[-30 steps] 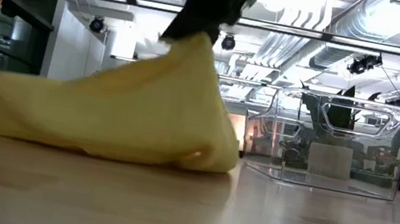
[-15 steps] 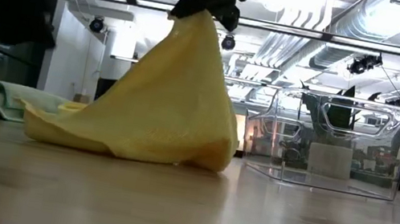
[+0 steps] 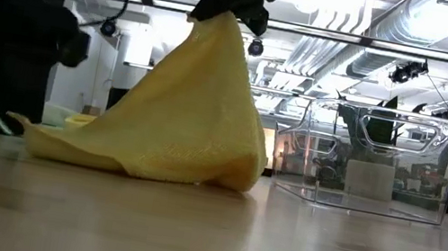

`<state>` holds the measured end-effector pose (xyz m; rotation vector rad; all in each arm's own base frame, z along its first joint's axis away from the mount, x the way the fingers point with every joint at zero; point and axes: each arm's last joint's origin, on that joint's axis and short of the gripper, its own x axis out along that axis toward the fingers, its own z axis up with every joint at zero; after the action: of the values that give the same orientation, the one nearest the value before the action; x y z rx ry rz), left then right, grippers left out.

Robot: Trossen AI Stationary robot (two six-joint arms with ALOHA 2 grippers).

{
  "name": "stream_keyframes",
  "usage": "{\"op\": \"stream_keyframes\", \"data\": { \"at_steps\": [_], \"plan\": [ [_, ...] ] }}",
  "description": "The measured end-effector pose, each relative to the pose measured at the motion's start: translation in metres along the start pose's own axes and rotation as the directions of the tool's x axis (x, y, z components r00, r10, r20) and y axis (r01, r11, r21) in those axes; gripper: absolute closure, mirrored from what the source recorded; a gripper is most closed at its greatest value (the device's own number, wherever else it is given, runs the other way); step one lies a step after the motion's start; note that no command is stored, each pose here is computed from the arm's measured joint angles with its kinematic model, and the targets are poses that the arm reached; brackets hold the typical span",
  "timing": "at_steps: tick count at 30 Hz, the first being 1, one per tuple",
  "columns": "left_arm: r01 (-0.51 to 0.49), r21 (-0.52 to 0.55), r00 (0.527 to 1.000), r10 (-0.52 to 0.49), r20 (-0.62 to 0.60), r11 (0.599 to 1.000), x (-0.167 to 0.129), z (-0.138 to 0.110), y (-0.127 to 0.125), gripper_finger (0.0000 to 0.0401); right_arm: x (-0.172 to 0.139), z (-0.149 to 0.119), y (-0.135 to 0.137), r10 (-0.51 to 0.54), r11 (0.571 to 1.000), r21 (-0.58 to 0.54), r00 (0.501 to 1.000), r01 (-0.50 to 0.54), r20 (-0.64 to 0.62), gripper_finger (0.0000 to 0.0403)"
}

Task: Fold microfiber towels
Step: Fold the middle yellow microfiber towel

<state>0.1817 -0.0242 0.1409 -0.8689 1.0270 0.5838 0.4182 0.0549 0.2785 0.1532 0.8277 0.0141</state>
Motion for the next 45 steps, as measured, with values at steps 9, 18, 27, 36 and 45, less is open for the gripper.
{"op": "stream_keyframes", "data": {
  "at_steps": [9,18,27,36,45],
  "plan": [
    [0.158,-0.003,0.982,-0.157,-0.106,0.987,0.002,0.012,-0.004,0.0175,0.0,0.0,0.0,0.001,1.0,-0.003,1.0,-0.001,-0.001,0.0403],
    [0.164,0.015,0.978,-0.16,-0.135,0.986,-0.002,0.011,-0.002,0.0293,0.0,0.0,0.0,0.001,1.0,-0.031,1.0,-0.001,-0.005,0.0403],
    [0.276,0.061,0.961,-0.274,-0.034,0.959,-0.035,0.022,-0.003,0.0393,-0.017,-0.001,-0.001,-0.005,0.999,-0.034,1.0,0.004,-0.024,0.0403],
    [0.187,0.241,0.951,-0.237,0.199,0.952,-0.142,0.073,-0.01,0.04,-0.084,0.021,-0.03,-0.218,0.975,0.068,0.961,0.209,0.171,0.0403],
    [-0.09,0.418,0.896,-0.11,0.43,0.904,-0.236,0.102,-0.001,0.0401,-0.122,0.027,-0.067,-0.437,0.889,0.258,0.87,0.378,0.23,0.0403]
  ]
}}
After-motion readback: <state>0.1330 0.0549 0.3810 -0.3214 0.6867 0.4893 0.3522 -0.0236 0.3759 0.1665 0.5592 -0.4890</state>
